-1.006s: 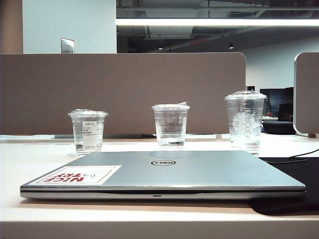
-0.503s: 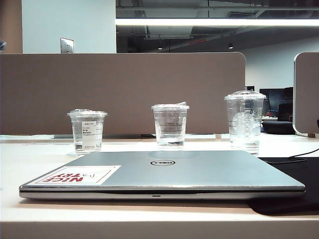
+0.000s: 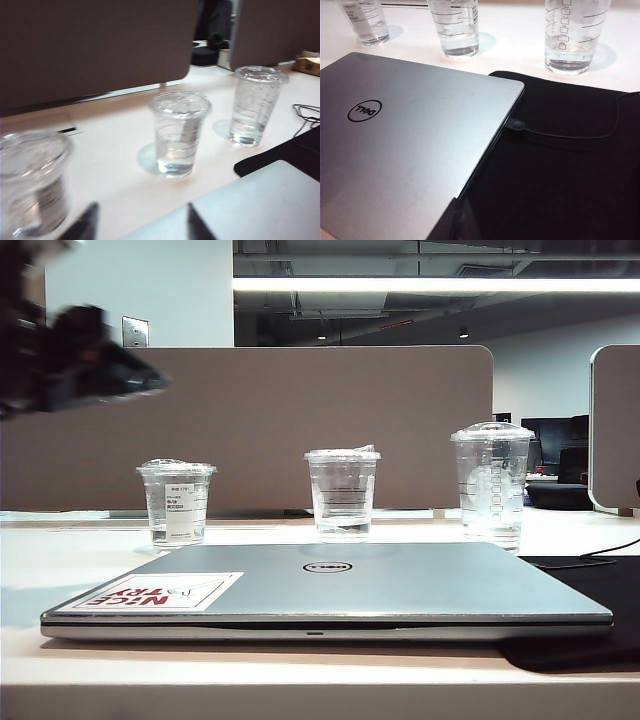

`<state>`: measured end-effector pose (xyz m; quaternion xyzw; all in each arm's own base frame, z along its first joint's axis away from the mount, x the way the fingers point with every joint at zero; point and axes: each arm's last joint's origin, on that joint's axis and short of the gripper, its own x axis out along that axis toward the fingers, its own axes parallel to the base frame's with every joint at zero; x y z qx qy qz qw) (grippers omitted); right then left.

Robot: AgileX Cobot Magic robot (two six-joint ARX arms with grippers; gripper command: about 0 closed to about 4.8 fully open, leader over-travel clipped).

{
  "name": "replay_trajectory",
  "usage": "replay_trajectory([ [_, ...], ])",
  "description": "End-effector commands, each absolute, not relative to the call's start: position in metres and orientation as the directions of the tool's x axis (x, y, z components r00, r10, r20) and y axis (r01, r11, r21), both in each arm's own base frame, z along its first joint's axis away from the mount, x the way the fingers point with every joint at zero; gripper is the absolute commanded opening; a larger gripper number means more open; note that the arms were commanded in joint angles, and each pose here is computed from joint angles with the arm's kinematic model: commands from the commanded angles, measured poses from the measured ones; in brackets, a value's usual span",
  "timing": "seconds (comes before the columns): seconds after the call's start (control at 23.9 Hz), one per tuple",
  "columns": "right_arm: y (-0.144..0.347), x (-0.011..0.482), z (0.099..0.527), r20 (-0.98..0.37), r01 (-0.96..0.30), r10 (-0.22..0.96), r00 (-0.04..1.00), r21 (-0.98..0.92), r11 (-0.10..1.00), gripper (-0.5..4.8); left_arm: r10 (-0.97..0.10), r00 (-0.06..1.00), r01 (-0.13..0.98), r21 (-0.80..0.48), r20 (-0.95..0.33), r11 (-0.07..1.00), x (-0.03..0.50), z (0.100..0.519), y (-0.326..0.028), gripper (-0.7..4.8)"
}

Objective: Pick up the coffee cup on the middle and place it on the left side of the laptop.

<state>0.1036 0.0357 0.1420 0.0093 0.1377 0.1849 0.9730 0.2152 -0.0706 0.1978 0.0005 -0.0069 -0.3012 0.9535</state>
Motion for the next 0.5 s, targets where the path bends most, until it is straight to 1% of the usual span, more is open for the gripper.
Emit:
replay_trajectory([
  [0.04, 0.036, 0.104, 0.143, -0.248, -0.36, 0.365, 0.897, 0.068, 0.931, -0.05, -0.665, 0.747, 0.665, -0.002, -0.012, 0.747, 0.26, 0.198, -0.086, 3.81],
  [0.13, 0.036, 0.104, 0.143, -0.249, -0.359, 0.365, 0.897, 0.068, 0.931, -0.05, -0.672, 0.74, 0.672, -0.016, -0.033, 0.741, 0.282, 0.194, -0.093, 4.54],
  [0.17, 0.036, 0.104, 0.143, -0.248, -0.359, 0.364, 0.898, 0.068, 0.931, -0.05, -0.671, 0.74, 0.67, -0.026, -0.051, 0.742, 0.299, 0.188, -0.098, 4.79],
  [0.29, 0.036, 0.104, 0.143, -0.248, -0.359, 0.364, 0.898, 0.068, 0.931, -0.05, -0.682, 0.726, 0.68, -0.052, -0.092, 0.731, 0.33, 0.174, -0.107, 4.79],
  [0.34, 0.036, 0.104, 0.143, -0.248, -0.359, 0.364, 0.898, 0.068, 0.931, -0.05, -0.702, 0.704, 0.696, -0.092, -0.111, 0.712, 0.342, 0.169, -0.112, 4.79],
  [0.5, 0.036, 0.104, 0.143, -0.248, -0.359, 0.364, 0.898, 0.068, 0.931, -0.05, -0.749, 0.647, 0.738, -0.13, -0.143, 0.663, 0.359, 0.161, -0.123, 4.79],
])
